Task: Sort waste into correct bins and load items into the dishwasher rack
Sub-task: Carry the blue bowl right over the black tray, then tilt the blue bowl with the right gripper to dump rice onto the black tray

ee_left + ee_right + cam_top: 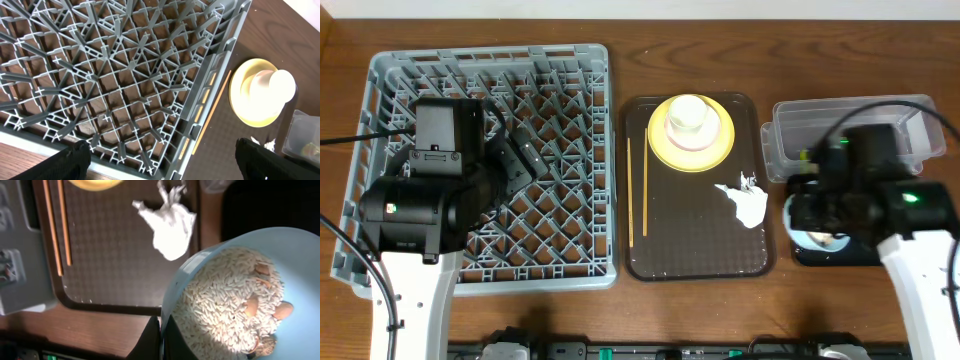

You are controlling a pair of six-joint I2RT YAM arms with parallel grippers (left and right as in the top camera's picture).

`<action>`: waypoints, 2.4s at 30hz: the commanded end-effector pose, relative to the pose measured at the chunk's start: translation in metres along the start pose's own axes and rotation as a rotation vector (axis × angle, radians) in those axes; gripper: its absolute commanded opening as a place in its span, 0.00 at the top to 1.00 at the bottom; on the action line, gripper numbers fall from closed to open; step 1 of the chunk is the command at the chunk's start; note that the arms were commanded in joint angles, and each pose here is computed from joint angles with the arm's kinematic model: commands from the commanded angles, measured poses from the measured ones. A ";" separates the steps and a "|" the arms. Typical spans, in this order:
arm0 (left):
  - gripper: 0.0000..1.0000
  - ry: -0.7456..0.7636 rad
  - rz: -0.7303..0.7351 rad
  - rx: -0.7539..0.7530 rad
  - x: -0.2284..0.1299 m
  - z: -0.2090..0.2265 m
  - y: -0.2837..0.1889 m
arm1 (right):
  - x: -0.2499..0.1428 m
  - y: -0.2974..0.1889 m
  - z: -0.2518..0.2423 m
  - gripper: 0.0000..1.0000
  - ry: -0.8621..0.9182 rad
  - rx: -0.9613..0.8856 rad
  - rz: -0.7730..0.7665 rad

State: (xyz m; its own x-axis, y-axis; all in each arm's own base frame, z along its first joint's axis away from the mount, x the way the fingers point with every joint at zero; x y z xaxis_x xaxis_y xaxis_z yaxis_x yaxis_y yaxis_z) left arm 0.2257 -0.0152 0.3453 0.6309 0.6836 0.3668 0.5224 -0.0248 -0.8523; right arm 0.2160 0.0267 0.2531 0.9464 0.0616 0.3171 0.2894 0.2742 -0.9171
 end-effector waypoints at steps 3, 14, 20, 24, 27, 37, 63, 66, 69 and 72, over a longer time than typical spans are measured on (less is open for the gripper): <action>0.06 0.002 -0.011 0.004 0.002 0.001 -0.002 | -0.007 -0.002 -0.026 0.99 0.012 0.180 -0.079; 0.06 0.002 -0.011 0.004 0.002 0.001 -0.002 | -0.035 -0.011 -0.095 0.99 0.237 0.405 -0.440; 0.06 0.002 -0.011 0.004 0.002 0.001 -0.002 | -0.051 -0.008 -0.131 0.99 0.389 0.480 -0.649; 0.06 0.002 -0.011 0.004 0.002 0.001 -0.002 | -0.060 -0.001 -0.148 0.99 0.455 0.557 -0.765; 0.06 0.002 -0.011 0.004 0.002 0.001 -0.002 | -0.064 0.005 -0.159 0.99 0.461 0.620 -0.859; 0.06 0.002 -0.011 0.004 0.002 0.001 -0.002 | -0.069 0.022 -0.180 0.99 0.511 0.717 -0.937; 0.06 0.002 -0.010 0.005 0.002 0.001 -0.001 | -0.060 0.017 -0.199 0.99 0.742 0.846 -0.849; 0.06 0.002 -0.010 0.005 0.002 0.001 -0.001 | -0.058 0.016 -0.202 0.99 0.683 0.814 -0.872; 0.06 0.002 -0.010 0.005 0.002 0.001 -0.001 | -0.056 0.017 -0.202 0.99 0.691 0.821 -0.863; 0.06 0.002 -0.010 0.005 0.002 0.001 -0.001 | -0.052 0.013 -0.206 0.99 0.678 0.818 -0.867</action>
State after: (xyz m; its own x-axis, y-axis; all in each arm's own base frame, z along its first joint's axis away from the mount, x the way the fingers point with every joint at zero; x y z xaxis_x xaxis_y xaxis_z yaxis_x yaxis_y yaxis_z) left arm 0.2257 -0.0153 0.3453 0.6312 0.6834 0.3668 0.5224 -0.0250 -0.8523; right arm 0.1992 -0.1692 0.1706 0.4489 -0.8133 0.3702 0.8823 0.4690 -0.0395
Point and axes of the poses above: each gripper's point midway between its finger pads, its own y axis out along the fingers, its own z axis along the line the jaws close on, x = y × z, the point moved 8 cm from there along -y, back along the fingers, and after that the axes turned 11 degrees about -y, right-handed, at the moved point
